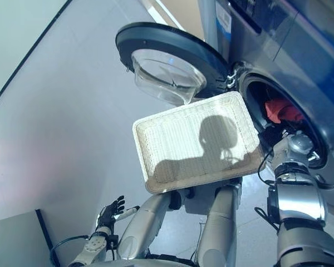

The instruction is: Pick up the clothes and place them into the washing machine

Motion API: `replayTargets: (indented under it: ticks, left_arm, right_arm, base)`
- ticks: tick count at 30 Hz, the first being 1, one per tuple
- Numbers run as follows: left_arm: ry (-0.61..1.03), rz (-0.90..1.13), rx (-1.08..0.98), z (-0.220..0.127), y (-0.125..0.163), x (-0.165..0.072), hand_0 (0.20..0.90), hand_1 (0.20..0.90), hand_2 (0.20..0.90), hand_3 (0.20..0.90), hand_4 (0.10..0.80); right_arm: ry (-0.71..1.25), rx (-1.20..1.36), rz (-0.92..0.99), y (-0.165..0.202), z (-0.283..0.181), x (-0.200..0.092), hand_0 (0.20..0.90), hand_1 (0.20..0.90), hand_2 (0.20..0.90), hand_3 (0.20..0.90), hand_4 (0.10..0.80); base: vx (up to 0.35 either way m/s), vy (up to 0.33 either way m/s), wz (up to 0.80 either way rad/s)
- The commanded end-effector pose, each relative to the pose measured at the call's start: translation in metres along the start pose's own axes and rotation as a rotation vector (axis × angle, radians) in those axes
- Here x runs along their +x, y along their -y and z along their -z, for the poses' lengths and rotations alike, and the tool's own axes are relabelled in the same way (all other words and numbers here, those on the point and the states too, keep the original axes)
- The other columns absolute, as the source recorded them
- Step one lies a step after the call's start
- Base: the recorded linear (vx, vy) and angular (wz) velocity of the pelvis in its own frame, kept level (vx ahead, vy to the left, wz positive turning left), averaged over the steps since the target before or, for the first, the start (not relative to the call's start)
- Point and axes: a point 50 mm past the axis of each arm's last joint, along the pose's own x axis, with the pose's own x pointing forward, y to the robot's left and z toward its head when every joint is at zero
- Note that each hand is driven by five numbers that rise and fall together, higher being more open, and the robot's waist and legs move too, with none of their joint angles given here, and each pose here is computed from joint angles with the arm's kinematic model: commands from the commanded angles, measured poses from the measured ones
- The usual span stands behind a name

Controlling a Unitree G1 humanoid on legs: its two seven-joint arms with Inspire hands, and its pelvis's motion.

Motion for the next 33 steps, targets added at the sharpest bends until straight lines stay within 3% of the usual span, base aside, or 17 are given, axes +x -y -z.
replayTargets:
  ticks: [1,3,6,20,27,33]
  left_arm:
    - [-0.023,-0.071,0.004,0.014,-0.017,-0.007,0.900,0.900,0.900,0.900,0.800]
    - [-0.029,-0.082,-0.001,0.015,-0.019,-0.007,0.900,0.900,0.900,0.900,0.800]
    - [-0.035,-0.090,-0.005,0.015,-0.020,-0.007,0.900,0.900,0.900,0.900,0.800]
    - [-0.076,-0.109,-0.027,0.023,-0.023,-0.008,0.900,0.900,0.900,0.900,0.800]
    - [-0.084,-0.102,-0.030,0.024,-0.023,-0.008,0.900,0.900,0.900,0.900,0.800]
    - [-0.089,-0.101,0.004,0.023,-0.026,-0.006,0.900,0.900,0.900,0.900,0.800]
  right_arm:
    - [0.569,0.090,-0.072,-0.010,-0.168,0.005,0.200,0.200,0.200,0.200,0.300]
    - [0.559,0.087,-0.084,-0.013,-0.164,0.004,0.200,0.200,0.200,0.200,0.300]
    - [0.536,0.079,-0.104,-0.017,-0.156,0.003,0.900,0.900,0.900,0.900,0.800]
    - [0.374,0.046,-0.161,-0.026,-0.099,0.002,0.900,0.900,0.900,0.900,0.800]
    - [0.159,-0.015,-0.201,-0.020,-0.021,-0.005,0.900,0.900,0.900,0.900,0.800]
    - [-0.129,-0.128,-0.191,0.011,0.077,-0.028,0.900,0.900,0.900,0.900,0.800]
  base:
    - [0.000,0.000,0.00]
    - [0.000,0.000,0.00]
    - [0.000,0.000,0.00]
    - [0.000,0.002,0.00]
    - [0.016,-0.011,0.06]
    - [0.060,-0.044,0.20]
